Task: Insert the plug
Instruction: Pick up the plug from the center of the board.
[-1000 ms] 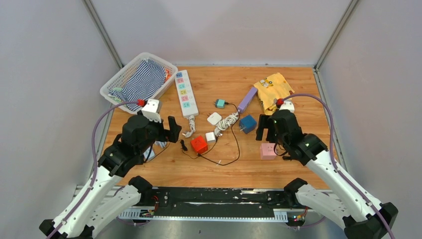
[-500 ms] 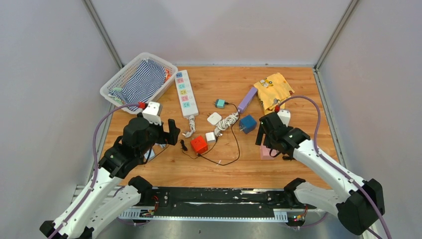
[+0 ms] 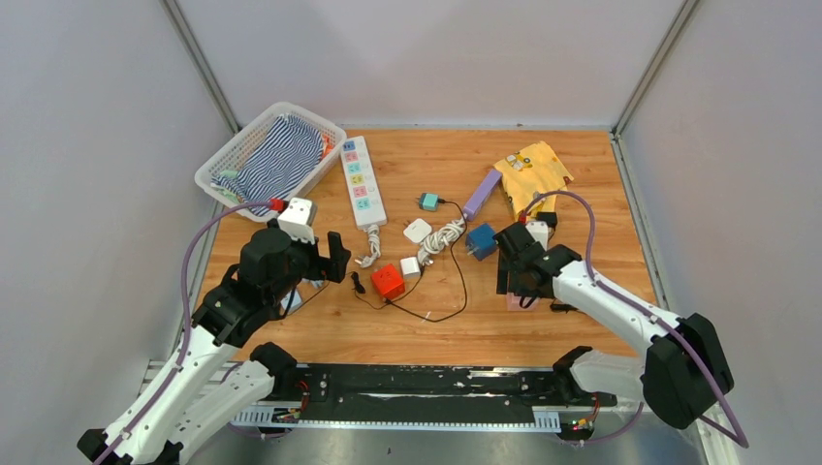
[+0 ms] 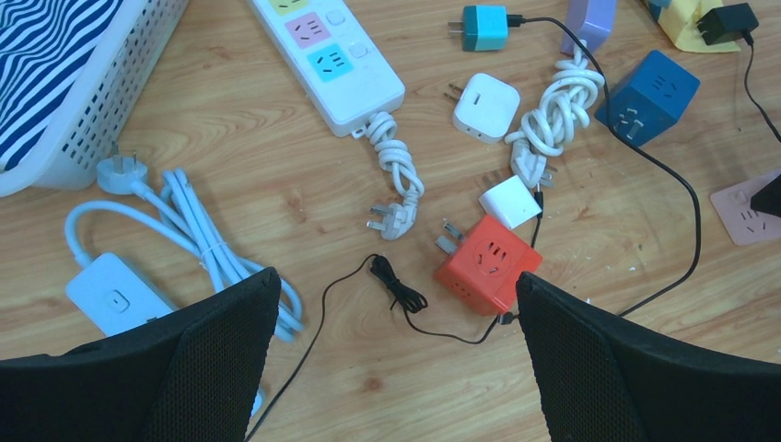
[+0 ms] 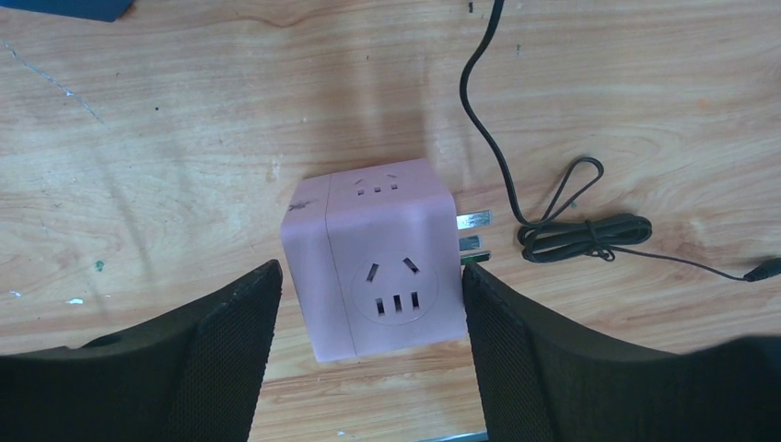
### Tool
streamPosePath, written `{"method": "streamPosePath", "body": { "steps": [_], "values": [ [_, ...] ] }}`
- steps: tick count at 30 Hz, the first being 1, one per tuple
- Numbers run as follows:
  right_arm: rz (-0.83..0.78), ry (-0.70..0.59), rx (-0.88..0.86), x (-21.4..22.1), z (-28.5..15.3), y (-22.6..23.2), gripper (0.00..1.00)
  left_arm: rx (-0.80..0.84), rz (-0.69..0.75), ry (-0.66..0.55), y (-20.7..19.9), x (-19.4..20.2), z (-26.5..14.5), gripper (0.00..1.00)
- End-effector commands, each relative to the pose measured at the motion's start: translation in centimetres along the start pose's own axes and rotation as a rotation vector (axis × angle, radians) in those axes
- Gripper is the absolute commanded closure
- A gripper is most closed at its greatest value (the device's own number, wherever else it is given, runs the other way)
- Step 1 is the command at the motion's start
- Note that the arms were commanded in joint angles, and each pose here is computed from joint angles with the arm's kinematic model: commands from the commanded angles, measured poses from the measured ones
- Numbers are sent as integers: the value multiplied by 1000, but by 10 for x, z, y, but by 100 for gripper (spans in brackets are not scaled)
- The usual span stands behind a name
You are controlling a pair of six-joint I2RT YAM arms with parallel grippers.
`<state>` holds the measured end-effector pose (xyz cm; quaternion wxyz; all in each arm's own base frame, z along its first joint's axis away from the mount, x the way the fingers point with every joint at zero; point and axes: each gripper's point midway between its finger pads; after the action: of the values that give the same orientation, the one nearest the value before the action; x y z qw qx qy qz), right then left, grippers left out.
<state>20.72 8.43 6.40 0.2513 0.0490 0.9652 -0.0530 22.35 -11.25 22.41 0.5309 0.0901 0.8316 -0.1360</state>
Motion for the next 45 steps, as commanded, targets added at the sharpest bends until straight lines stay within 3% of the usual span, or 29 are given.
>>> {"method": "streamPosePath", "body": {
  "steps": [1,10,16,20,25,33,39,45],
  "values": [
    [-58,14,-18,2,3,2,28,-16,16,14,5,5,2,0],
    [-112,51,-5,9,9,0,28,-12,17,23,4,7,3,0],
    [-168,32,-91,-2,-1,14,46,4,24,24,1,7,3,0],
    [-207,-14,-213,-14,-19,32,52,55,19,15,-8,6,4,0],
    [-197,-68,-348,-30,-48,50,56,230,3,-24,-38,0,-2,0],
    [-146,-167,-567,-53,-99,77,58,467,3,-218,-75,-24,-22,0],
    [-92,-204,-940,-58,-159,122,58,654,213,-492,-98,-35,-45,0],
    [-27,-248,-1219,-70,-219,142,59,702,378,-565,-107,-49,-57,0]
  ]
}}
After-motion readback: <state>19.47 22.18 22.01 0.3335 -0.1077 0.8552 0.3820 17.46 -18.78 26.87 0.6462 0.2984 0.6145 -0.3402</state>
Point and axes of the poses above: each gripper's point midway between its finger pads, its own z axis out along the fingers, its own y axis along the line the jaws close on, x = y × z
